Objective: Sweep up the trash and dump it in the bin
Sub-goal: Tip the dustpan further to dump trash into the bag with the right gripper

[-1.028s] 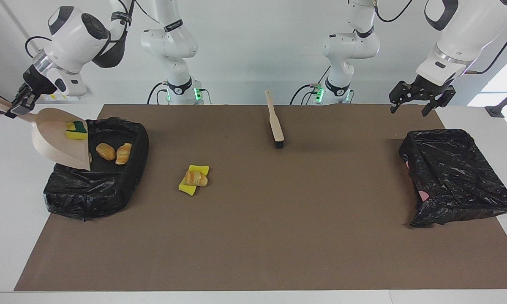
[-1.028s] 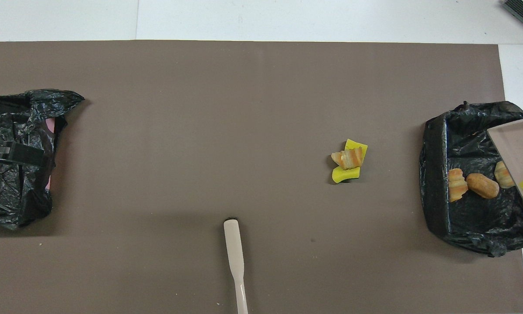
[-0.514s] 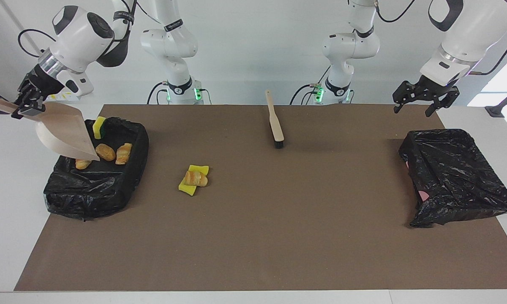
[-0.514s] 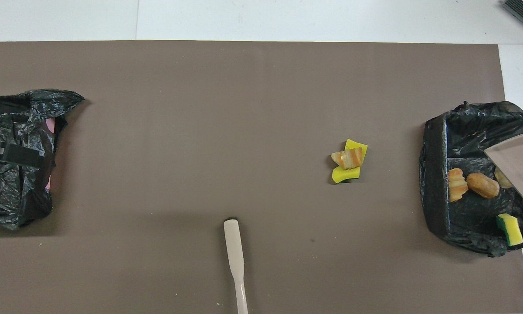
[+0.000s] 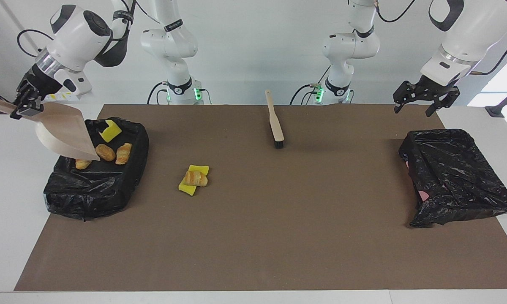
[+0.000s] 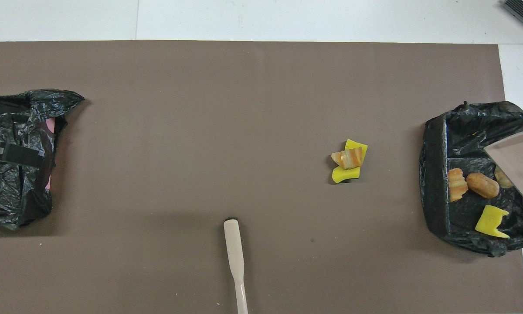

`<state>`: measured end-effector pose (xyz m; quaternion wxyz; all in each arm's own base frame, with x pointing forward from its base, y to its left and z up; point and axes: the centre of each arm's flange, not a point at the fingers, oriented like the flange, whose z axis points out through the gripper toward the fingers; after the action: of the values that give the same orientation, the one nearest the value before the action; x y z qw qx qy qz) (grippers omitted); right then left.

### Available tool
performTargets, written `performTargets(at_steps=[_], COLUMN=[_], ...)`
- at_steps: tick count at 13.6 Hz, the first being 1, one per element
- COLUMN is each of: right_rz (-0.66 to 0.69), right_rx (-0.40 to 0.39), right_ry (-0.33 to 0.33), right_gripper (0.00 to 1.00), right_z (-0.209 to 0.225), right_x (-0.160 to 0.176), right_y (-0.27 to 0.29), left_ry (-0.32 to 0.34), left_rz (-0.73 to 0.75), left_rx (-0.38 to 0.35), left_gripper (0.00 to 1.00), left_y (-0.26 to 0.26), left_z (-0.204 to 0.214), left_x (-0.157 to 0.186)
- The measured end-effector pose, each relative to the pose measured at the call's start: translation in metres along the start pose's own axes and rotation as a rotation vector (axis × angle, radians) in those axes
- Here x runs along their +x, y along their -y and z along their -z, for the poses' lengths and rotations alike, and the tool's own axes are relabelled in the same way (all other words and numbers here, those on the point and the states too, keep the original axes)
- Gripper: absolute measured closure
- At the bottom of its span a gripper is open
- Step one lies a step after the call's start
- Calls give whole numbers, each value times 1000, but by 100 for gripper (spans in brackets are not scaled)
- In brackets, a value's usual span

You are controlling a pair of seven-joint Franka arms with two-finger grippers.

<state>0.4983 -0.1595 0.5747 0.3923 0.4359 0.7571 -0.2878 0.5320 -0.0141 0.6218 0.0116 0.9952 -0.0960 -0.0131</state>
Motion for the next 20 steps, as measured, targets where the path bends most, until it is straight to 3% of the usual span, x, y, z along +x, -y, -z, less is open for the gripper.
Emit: performTargets(at_steps=[8, 20], right_rz=[-130, -171], right_rx=[0, 20], right_ry=[-99, -148], right_gripper=[68, 68], right_z=[6, 0], right_x=[-21, -23], right_y=[0, 1], left_ry=[0, 0], left_rz=[0, 0], left_rx=[0, 0], left_gripper=[0, 0], left_y=[0, 0], left_z=[0, 0], left_x=[0, 0])
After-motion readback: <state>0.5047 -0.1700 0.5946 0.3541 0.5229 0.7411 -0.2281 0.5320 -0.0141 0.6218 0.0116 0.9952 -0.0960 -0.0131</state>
